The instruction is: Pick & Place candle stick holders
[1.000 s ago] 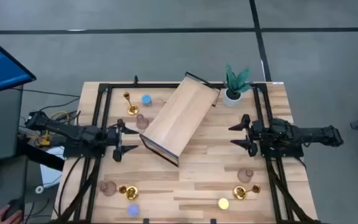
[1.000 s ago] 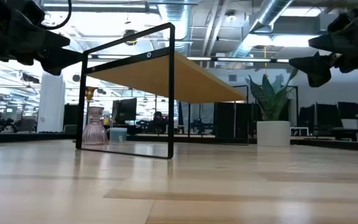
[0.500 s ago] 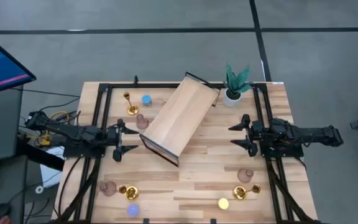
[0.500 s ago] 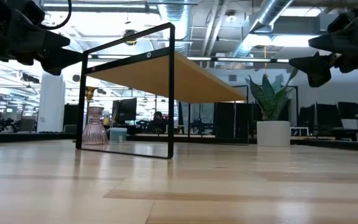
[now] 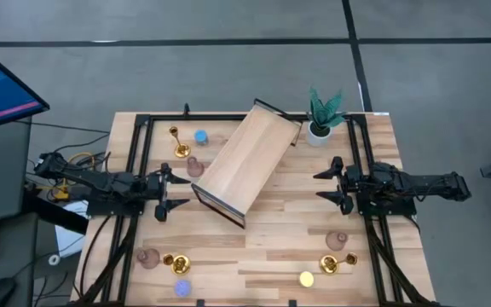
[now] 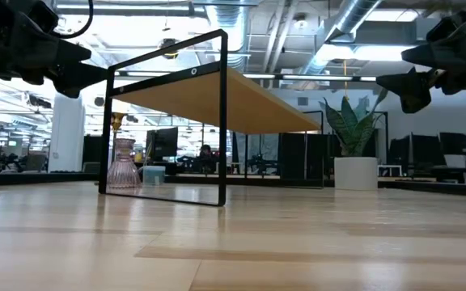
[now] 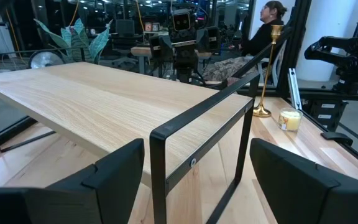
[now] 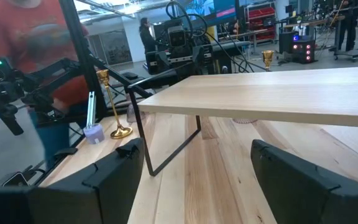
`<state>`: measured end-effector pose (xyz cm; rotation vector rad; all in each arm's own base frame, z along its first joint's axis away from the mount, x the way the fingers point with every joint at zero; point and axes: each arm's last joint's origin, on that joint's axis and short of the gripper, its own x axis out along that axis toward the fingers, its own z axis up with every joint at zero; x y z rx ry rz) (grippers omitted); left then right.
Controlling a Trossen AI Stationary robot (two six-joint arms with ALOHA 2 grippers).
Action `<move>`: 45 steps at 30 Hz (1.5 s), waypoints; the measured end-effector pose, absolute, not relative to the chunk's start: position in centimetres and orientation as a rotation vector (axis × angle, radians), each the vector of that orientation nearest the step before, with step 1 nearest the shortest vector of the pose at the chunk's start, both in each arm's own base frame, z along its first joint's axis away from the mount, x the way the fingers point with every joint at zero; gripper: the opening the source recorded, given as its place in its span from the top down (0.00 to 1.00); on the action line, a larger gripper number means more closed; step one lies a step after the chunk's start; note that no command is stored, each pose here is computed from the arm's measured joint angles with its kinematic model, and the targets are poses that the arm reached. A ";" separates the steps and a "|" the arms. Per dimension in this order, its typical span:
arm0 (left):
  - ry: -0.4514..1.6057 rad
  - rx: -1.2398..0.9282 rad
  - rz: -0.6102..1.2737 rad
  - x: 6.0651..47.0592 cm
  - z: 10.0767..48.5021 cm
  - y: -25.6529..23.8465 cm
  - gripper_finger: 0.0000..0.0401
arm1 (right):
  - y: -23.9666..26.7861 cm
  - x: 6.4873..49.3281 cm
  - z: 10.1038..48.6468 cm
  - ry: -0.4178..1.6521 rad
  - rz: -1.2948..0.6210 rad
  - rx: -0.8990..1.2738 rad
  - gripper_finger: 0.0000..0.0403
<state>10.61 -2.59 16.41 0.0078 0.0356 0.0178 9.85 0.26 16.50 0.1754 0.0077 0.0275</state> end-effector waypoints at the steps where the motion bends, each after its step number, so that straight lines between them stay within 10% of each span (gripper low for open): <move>1: 0.035 0.007 0.018 10.6 16.4 -2.6 0.27 | 0.3 9.8 16.5 0.007 0.028 0.175 0.29; 45: 0.027 -0.020 0.018 10.6 16.5 -2.6 0.27 | 0.3 9.8 16.5 0.008 0.027 0.175 0.29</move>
